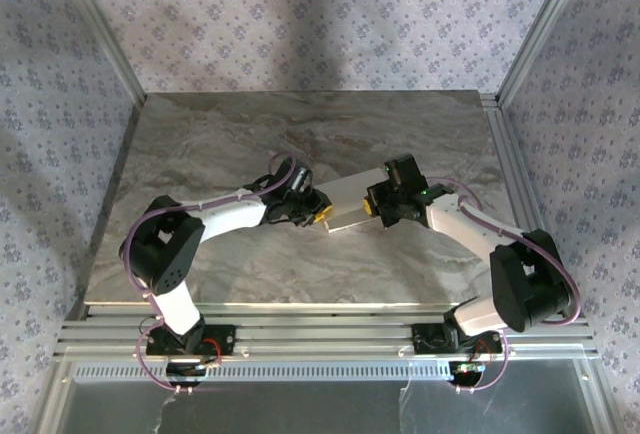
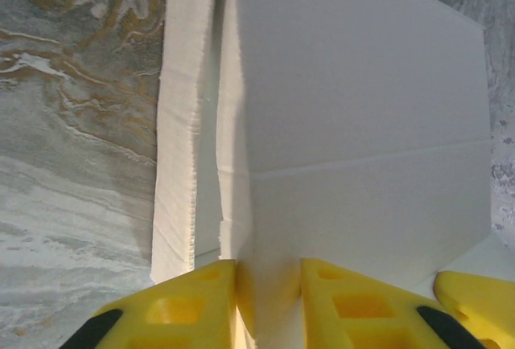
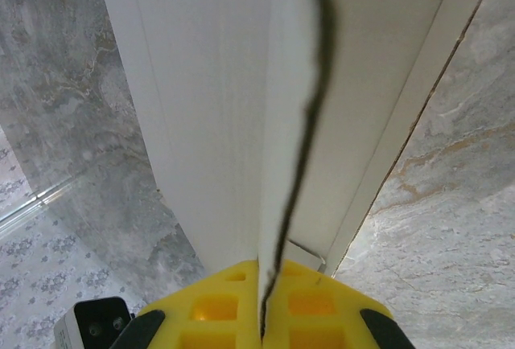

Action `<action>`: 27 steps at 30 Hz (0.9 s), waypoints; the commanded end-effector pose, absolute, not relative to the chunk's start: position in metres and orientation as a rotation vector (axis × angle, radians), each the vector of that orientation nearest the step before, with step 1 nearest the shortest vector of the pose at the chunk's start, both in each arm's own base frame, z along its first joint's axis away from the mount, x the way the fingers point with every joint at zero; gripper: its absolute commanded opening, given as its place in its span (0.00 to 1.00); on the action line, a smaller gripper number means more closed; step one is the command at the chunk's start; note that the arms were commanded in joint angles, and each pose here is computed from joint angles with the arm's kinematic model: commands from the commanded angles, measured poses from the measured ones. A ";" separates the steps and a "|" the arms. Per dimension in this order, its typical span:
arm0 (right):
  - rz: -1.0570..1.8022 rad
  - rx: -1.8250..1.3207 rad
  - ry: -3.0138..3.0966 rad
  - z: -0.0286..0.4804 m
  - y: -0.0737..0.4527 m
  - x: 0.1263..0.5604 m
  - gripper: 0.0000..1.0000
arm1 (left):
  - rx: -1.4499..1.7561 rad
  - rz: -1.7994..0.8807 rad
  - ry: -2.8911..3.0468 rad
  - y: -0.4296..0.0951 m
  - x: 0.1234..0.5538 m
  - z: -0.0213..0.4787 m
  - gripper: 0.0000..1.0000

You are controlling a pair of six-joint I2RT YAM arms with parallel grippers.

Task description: Fold the paper box

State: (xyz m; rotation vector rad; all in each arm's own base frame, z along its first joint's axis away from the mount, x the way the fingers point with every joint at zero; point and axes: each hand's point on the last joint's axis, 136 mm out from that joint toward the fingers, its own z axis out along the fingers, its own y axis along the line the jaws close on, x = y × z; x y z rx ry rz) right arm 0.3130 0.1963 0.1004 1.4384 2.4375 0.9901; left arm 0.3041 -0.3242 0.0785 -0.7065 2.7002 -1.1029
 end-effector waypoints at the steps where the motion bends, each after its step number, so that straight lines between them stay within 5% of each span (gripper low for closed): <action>1: 0.959 1.425 2.489 0.091 0.196 0.306 0.00 | -0.700 -1.129 2.690 -0.327 0.306 0.077 0.22; 12: 0.886 1.408 2.543 0.065 0.182 0.297 0.00 | -0.636 -1.002 2.760 -0.311 0.297 0.069 0.27; 27: 0.838 1.394 2.602 0.049 0.178 0.293 0.00 | -0.603 -0.993 2.757 -0.312 0.303 0.072 0.22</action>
